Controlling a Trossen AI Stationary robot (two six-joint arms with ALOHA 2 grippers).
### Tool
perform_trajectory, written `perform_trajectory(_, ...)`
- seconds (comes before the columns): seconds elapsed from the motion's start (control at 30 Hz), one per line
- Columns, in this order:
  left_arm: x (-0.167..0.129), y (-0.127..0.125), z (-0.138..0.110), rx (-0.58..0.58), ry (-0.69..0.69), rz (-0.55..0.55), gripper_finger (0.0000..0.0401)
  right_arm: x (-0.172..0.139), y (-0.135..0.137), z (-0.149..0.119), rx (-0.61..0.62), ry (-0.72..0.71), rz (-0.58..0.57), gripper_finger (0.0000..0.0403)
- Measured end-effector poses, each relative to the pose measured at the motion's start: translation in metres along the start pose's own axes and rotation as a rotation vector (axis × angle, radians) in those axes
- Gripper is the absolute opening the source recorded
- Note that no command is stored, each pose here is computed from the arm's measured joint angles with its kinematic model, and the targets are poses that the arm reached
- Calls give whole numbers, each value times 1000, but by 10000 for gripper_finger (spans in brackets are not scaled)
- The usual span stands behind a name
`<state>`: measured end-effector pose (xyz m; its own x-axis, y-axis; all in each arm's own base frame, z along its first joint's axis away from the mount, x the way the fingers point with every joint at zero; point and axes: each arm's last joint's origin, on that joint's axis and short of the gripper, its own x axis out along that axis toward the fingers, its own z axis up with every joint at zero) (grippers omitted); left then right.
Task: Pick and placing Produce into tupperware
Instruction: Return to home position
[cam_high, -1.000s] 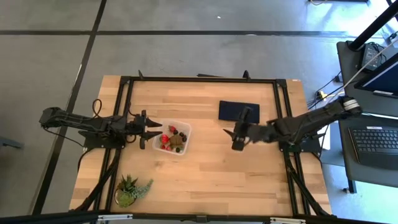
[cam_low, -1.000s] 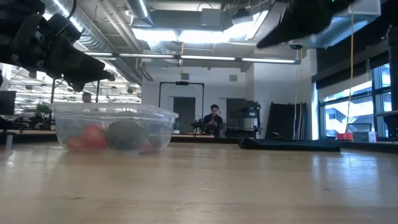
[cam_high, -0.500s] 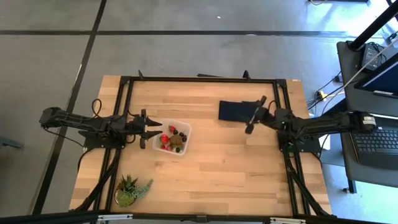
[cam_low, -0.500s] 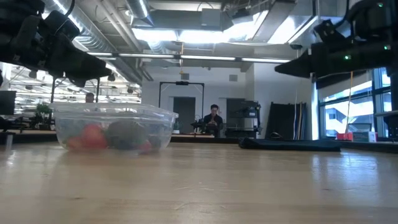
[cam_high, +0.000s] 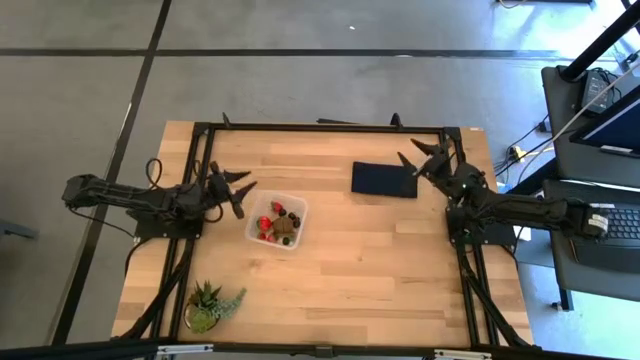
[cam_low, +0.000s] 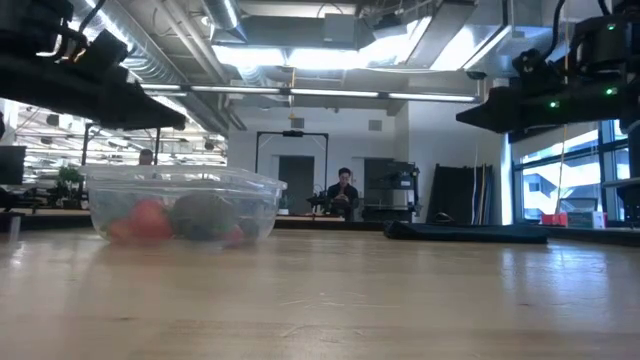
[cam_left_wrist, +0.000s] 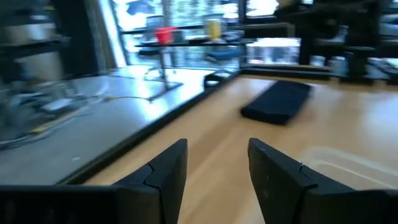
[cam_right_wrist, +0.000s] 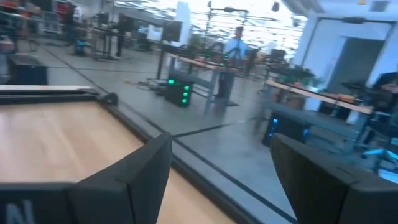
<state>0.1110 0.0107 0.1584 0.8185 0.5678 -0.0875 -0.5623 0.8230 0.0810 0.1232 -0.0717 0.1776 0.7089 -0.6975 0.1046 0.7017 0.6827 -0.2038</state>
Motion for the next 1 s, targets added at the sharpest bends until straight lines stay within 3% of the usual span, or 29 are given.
perform_trajectory(0.43,7,20,18,40,-140,216,170,4,-23,-6,12,33,-122,273)
perform_trajectory(1.0,7,21,20,39,-162,184,169,-16,-32,0,29,28,-127,273)
